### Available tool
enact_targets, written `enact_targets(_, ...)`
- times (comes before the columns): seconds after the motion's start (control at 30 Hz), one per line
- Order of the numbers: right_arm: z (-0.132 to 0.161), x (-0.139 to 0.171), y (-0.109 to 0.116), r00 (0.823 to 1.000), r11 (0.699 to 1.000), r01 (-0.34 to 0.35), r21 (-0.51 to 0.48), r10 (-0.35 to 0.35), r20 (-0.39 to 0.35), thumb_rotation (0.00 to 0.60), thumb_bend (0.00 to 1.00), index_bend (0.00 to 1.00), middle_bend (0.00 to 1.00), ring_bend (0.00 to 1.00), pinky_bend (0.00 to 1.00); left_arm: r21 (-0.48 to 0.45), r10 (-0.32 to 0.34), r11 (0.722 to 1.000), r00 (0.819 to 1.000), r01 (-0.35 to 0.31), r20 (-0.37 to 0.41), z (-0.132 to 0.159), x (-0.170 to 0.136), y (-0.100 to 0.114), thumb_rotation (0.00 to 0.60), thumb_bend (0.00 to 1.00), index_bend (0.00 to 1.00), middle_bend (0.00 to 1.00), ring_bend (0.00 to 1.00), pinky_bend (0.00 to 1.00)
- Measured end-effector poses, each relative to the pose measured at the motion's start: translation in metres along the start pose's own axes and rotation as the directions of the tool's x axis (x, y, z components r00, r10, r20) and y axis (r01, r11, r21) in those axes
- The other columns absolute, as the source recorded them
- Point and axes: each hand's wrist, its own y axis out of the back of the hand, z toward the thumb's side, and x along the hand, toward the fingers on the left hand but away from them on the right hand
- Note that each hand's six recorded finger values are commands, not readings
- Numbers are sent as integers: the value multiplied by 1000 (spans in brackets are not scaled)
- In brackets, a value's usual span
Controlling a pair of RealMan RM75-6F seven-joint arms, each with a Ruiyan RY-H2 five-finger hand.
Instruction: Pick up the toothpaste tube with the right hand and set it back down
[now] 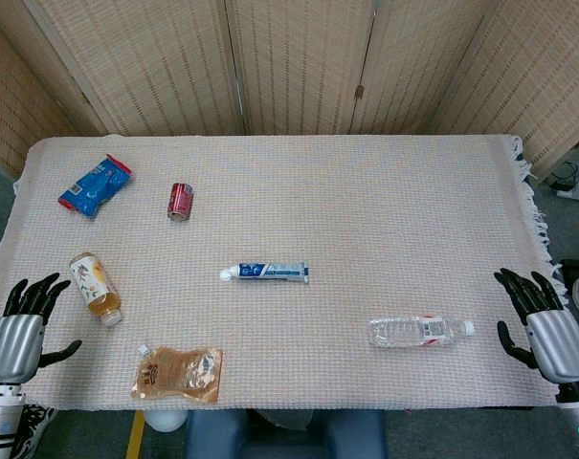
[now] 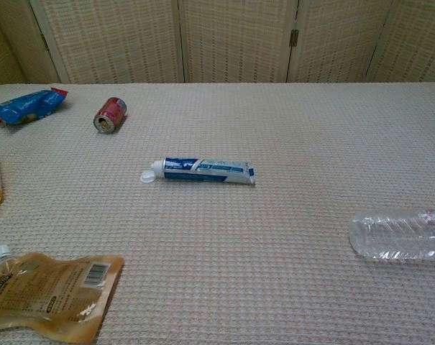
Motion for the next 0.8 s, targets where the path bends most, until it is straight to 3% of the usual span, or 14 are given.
enact_targets(0.5,9,-11,-8,999,999,-37,17,37,-34,600,596,83,116,135,2,-1,9,1000,1000,-9,-4,0,-1,0,600,154,188,132,142,0)
enact_targets(0.7,29,-33,-17,994,996,-78,38,81,-77,600,596,83,116,142,21,-1,11,1000,1000,-11,-2,0,-2,1,600,154,188,132,142,0)
enact_targets(0.8,46,-51,-24,988,994,-107,38,111,-110,600,544,83,116,150,35,0,9,1000,1000,-9,2,1,-2,0,600,154,188,132,142,0)
